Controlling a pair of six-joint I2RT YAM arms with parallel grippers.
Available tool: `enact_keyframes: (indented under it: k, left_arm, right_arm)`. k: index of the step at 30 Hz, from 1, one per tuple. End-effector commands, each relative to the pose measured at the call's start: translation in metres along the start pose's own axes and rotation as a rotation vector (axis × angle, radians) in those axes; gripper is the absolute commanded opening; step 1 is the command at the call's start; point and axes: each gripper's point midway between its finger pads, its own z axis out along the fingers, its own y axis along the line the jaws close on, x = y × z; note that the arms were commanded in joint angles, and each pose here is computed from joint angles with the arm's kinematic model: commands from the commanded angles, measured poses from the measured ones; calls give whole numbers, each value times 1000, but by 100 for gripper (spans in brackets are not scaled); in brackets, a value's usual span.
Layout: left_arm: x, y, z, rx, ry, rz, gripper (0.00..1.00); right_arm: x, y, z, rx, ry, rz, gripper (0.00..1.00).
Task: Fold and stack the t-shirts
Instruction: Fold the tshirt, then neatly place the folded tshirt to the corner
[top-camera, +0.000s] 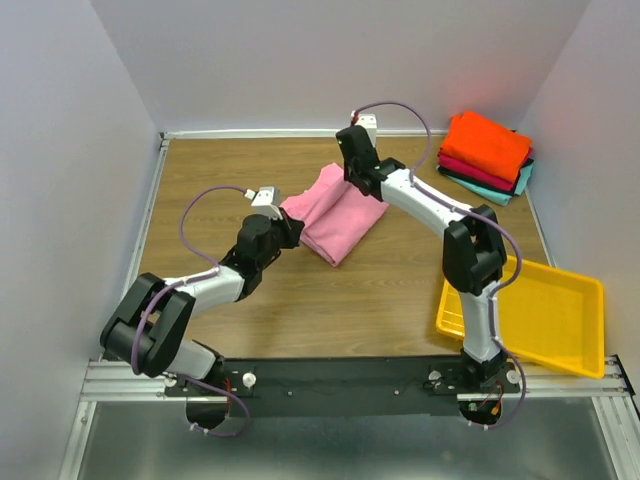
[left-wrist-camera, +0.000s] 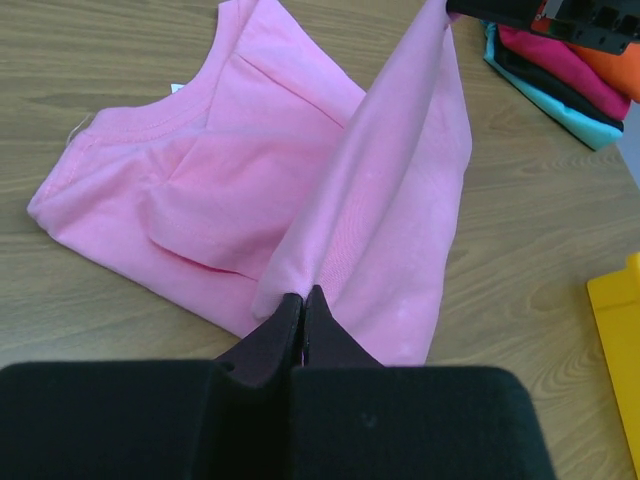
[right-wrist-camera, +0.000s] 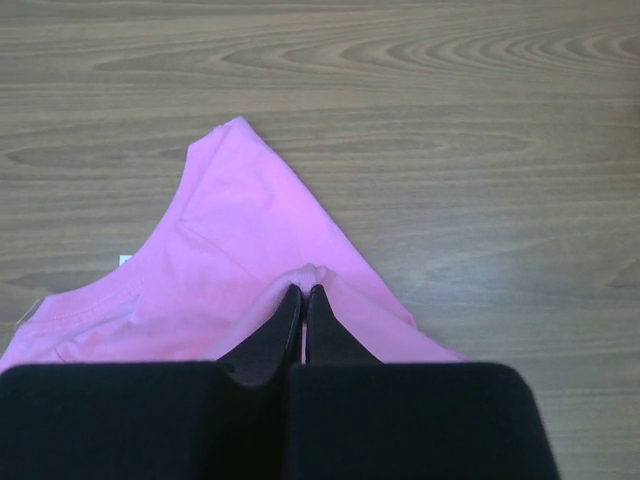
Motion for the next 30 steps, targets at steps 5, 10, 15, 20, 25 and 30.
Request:
enact_keyframes:
  k: [5,10,15,20,25,30]
  left_arm:
    - [-13,29,7,-94,-37,-45,0]
    - [-27,58,4,-198,-82,-91,27]
    - [-69,65,-16,-280,-213,-94,98]
    - [-73,59,-17,-263,-195,-67,98]
    - [-51,58,-8,-225,-123,-58,98]
    - [-26,55,1,-178,-45,-56,98]
  right_arm:
    - [-18,20,41,-38,-40,-7,2]
    - [-29,63,49,-225,-43,-6,21]
    - [-69,66,25,-323,-107,11,96]
    - [-75,34,20,-357,-106,10,100]
    - [-55,14,27,-440,-53,14,100]
    - [-42,-13,39,-476,-8,27,100]
